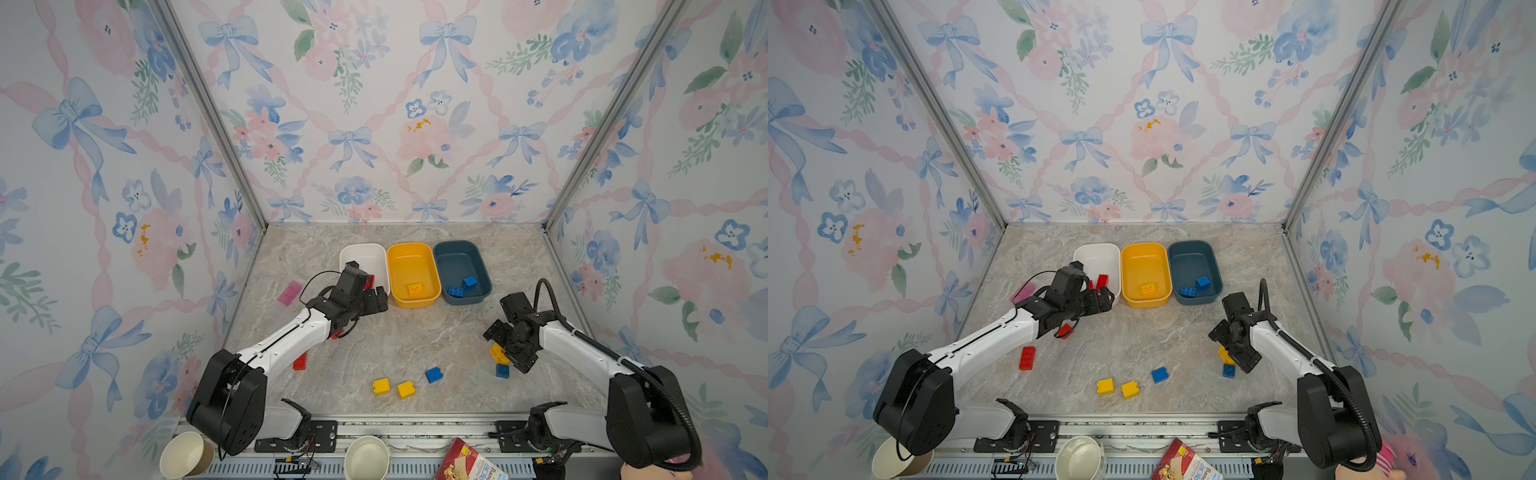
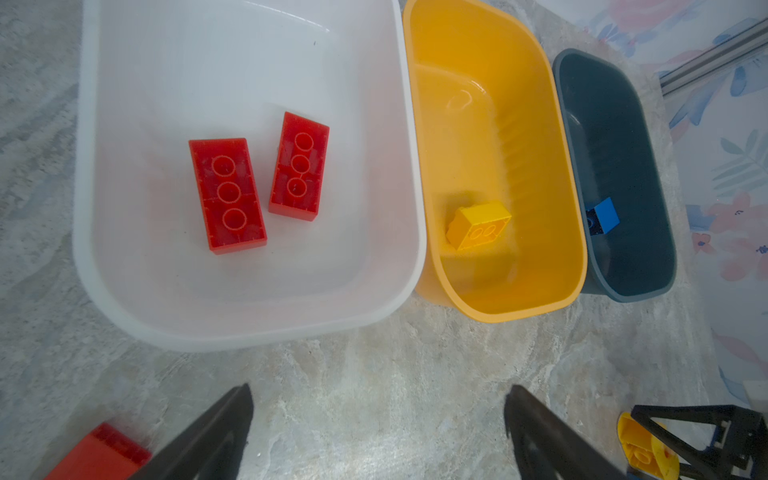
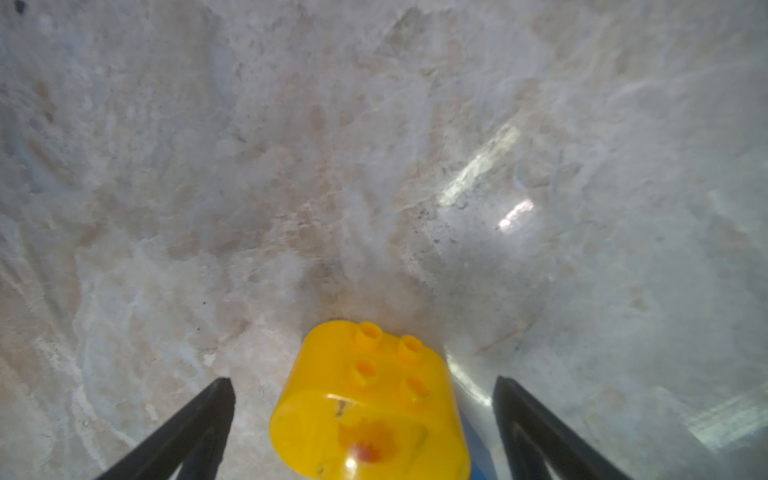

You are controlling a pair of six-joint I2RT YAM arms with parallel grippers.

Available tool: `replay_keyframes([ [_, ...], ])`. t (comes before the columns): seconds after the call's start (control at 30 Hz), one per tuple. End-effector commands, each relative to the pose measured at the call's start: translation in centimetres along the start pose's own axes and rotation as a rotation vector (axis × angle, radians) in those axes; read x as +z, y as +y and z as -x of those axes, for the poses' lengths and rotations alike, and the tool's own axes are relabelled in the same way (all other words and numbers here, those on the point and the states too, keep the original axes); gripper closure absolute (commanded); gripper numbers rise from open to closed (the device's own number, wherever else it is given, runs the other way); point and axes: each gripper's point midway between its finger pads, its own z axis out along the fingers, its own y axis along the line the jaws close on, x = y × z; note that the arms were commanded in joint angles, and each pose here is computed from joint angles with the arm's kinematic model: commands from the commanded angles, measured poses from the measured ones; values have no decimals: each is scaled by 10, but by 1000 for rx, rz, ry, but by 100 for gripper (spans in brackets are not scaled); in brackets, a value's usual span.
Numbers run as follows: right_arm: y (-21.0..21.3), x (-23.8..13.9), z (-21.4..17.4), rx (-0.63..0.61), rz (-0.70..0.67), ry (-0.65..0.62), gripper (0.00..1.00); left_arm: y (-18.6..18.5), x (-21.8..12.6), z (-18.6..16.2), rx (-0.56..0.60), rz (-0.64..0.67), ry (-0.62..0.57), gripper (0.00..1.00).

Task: Sort the legos into containers by color
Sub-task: 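Close the right gripper on the yellow rounded brick, then carry the yellow brick with the right gripper over the yellow bin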

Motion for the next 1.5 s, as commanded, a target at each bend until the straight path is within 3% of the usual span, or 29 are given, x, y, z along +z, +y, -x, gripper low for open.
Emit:
replay_keyframes([
  [0.0,-6,7,-4,36,-13,21,0,-8,-4,7,15,-21,-20,3],
  [0.3,-8,13,-7,59,-9,27,4,-7,-3,7,15,-19,-18,3],
  [1.47,-5,7,-5,35,-16,10,35,-3,-5,3,8,-11,-19,3],
])
